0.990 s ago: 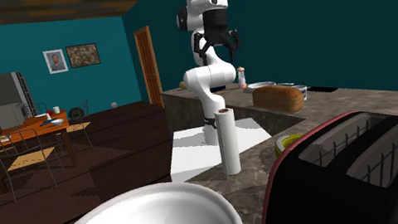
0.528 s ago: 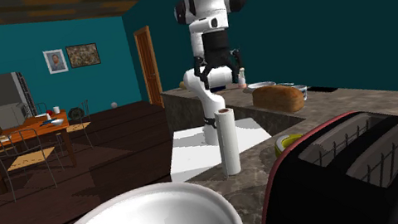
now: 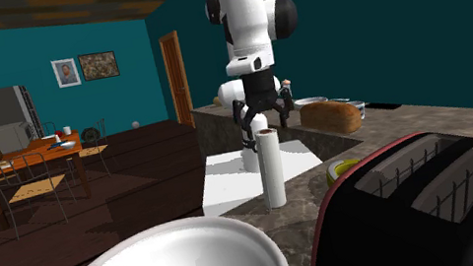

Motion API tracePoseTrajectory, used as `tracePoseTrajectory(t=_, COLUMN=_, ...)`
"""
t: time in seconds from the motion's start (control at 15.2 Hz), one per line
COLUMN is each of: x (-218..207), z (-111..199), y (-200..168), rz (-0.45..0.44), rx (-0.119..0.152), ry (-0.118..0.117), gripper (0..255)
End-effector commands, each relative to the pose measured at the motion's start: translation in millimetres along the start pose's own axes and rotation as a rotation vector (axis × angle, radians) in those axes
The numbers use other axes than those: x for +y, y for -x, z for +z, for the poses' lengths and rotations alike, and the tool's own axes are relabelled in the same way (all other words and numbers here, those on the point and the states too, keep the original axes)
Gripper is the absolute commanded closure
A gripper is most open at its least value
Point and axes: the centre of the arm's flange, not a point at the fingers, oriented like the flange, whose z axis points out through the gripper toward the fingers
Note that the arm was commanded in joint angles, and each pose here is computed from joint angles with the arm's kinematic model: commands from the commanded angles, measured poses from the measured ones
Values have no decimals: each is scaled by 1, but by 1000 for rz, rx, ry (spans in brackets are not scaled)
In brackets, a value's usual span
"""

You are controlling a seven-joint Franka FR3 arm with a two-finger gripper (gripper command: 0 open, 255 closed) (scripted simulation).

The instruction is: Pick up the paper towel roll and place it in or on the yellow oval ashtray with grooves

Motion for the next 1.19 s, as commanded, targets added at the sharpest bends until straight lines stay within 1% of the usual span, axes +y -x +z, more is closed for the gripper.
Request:
tracePoseTrajectory(t=0.0, x=0, z=11, y=0, rz=0, rx=0, ry=-1, gripper=0)
tracePoseTrajectory(t=0.26, x=0, z=30, y=0, rz=0, rx=0, ry=-1, gripper=0)
tracePoseTrajectory(t=0.73, x=0, z=30, y=0, rz=0, rx=0, ry=-1, gripper=0)
tracePoseTrajectory(t=0.79, x=0, z=30, y=0, rz=0, rx=0, ry=-1, gripper=255)
tracePoseTrajectory(t=1.12, x=0, z=30, y=0, rz=0, rx=0, ry=-1, gripper=255)
